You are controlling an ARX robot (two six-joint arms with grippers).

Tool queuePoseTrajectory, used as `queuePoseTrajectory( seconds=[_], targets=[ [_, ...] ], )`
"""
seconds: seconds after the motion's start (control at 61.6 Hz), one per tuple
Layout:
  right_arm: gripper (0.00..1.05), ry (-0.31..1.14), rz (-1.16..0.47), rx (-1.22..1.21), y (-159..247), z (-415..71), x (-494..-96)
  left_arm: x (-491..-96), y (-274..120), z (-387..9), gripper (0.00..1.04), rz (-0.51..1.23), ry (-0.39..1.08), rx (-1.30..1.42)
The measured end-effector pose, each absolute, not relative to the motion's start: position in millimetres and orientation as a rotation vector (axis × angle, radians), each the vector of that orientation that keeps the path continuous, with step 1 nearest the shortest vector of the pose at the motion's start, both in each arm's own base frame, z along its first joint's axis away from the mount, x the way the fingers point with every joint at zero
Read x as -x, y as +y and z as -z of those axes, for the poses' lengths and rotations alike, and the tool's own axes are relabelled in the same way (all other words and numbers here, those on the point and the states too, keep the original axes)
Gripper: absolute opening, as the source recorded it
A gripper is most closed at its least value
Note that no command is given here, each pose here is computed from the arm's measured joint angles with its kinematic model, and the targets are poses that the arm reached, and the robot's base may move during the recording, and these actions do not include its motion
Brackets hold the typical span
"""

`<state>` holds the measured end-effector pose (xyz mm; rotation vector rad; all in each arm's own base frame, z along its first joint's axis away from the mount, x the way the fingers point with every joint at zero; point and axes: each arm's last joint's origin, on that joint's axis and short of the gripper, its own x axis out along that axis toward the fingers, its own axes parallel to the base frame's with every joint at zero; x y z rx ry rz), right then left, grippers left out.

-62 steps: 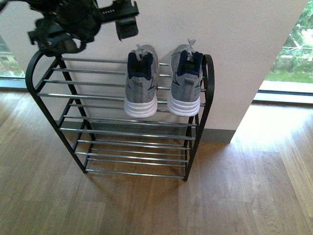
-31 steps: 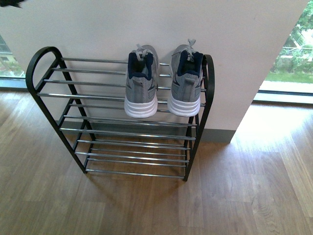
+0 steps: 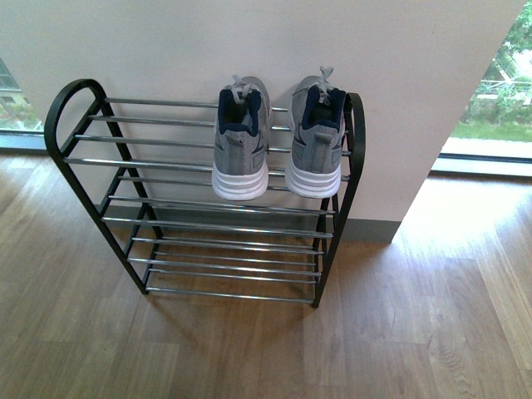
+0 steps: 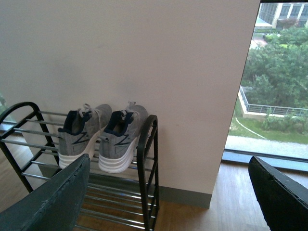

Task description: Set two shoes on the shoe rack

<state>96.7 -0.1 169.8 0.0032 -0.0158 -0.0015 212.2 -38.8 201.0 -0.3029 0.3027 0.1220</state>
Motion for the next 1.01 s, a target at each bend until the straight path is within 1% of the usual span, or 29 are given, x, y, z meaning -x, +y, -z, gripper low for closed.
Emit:
queuePoseTrajectory(
  seconds=[0.032,0.049,0.081,0.097,0.13,0.162,0.26,0.373,0.406,0.422,0.47,0.568,0.665,0.892,1.006],
  targets=[
    [0.95,-0.016,0.002,-0.003,-0.1,-169.9,-96.7,-207.4,-36.0,-195.1,0.78,-0.050,0.217,0.246],
    [0.95,-0.016,0.001,-0.003,-0.1,-169.9,-96.7,-205.9,-35.3,-194.0,0.76,-0.036,0.197,0.229],
    [0.95,-0.016,0.002,-0.003,-0.1,-169.8,-96.7,-199.4,-32.6,-191.3,0.69,-0.002,0.121,0.168],
    [0.95,-0.016,0.002,-0.003,-0.1,-169.8,-96.7,-197.9,-31.9,-191.2,0.67,0.001,0.104,0.164],
    [0.95,-0.016,0.001,-0.003,-0.1,-169.8,-96.7,-192.4,-29.0,-193.0,0.60,0.011,0.045,0.121],
    [0.95,-0.016,0.002,-0.003,-0.1,-169.8,-96.7,-189.0,-26.7,-194.4,0.55,0.008,0.020,0.096],
    [0.95,-0.016,0.002,-0.003,-0.1,-169.8,-96.7,-179.7,-20.9,-193.3,0.39,-0.001,-0.006,0.050],
    [0.95,-0.016,0.002,-0.003,-0.1,-169.8,-96.7,-171.9,-17.7,-186.6,0.21,0.008,0.008,0.025],
    [0.95,-0.016,0.001,-0.003,-0.1,-169.9,-96.7,-168.6,-16.3,-184.4,0.14,0.008,0.012,0.021],
    [0.95,-0.016,0.002,-0.003,-0.1,-169.8,-96.7,-166.1,-15.1,-183.2,0.08,0.005,0.012,0.019],
    [0.95,-0.016,0.002,-0.003,-0.1,-169.8,-96.7,-163.0,-13.6,-182.3,0.01,0.003,0.010,0.019],
    [0.95,-0.016,0.001,-0.003,-0.1,-169.9,-96.7,-155.2,-7.6,-180.0,0.01,0.028,0.006,0.014],
    [0.95,-0.016,0.002,-0.003,-0.1,-169.8,-96.7,-148.7,-0.9,-176.8,0.01,-0.001,0.009,0.012],
    [0.95,-0.016,0.002,-0.003,-0.1,-169.8,-96.7,-137.3,-0.5,-166.6,0.01,0.003,0.002,0.011],
    [0.95,-0.016,0.002,-0.003,-0.1,-169.8,-96.7,-133.2,-0.5,-167.9,0.01,0.004,-0.002,0.011]
  ],
)
